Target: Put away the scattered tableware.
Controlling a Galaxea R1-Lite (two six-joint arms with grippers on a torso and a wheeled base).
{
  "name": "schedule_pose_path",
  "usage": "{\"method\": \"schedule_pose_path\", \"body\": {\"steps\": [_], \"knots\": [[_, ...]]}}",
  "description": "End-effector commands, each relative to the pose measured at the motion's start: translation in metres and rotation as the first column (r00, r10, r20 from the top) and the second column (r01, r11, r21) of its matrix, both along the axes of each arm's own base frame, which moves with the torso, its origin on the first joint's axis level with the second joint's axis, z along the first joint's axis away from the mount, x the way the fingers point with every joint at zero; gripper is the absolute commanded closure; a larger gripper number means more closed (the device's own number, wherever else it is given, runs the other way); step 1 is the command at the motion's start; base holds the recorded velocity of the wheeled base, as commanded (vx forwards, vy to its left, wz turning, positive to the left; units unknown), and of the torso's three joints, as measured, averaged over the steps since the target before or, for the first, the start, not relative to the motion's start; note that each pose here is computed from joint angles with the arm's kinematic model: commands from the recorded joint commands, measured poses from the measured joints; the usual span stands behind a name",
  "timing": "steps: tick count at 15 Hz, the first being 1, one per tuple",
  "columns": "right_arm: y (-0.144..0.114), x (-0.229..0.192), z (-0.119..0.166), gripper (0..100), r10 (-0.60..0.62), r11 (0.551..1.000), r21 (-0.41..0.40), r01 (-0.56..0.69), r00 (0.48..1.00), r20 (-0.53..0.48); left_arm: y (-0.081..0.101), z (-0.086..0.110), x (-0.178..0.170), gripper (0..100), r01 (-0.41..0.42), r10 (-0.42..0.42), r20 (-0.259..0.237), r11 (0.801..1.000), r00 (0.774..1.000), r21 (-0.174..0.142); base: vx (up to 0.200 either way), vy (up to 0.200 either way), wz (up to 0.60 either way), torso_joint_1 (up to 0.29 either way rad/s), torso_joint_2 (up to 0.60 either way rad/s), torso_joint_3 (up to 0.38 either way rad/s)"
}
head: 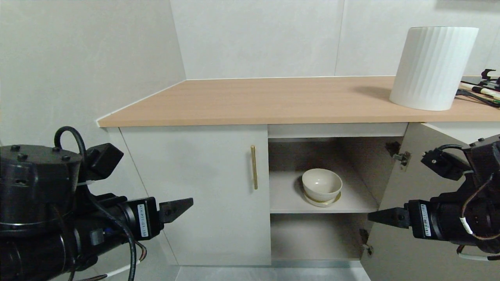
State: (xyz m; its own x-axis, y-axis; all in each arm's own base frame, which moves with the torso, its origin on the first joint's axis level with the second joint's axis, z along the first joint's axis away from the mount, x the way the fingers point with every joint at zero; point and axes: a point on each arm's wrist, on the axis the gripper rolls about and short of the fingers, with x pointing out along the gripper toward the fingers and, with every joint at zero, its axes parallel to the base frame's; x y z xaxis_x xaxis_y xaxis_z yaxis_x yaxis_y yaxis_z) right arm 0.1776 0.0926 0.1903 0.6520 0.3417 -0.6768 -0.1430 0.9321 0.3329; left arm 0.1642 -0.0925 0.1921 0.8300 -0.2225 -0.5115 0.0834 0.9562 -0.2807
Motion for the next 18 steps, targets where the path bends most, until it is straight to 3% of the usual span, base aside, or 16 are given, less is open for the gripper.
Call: {"method": "schedule_pose_path", "body": {"steps": [1,14,18], "knots": [[0.0008,-0.0024,-0.0007,0,0.019,1.000,-0.009,-0.019,1.000,0.002,0.0023,-0.0103,-0.0038,0,-0.001,0.001,-0.031,1.000,1.000,0.017,-0.200,0.000,0.00,0.002,0.01,0.002],[0.0011,-0.0067,-0.0038,0,0.041,0.999,-0.033,-0.041,0.999,-0.013,0.0013,-0.0137,-0.0027,0,0.002,-0.001,-0.043,1.000,0.999,0.026,-0.200,0.000,0.00,0.003,0.00,0.002],[-0.0005,-0.0096,-0.0006,0,0.041,0.999,-0.028,-0.041,0.999,0.002,0.0013,-0.0137,-0.0027,0,0.002,-0.001,-0.043,1.000,0.999,0.026,0.000,0.000,0.00,0.000,0.00,0.000]]}}
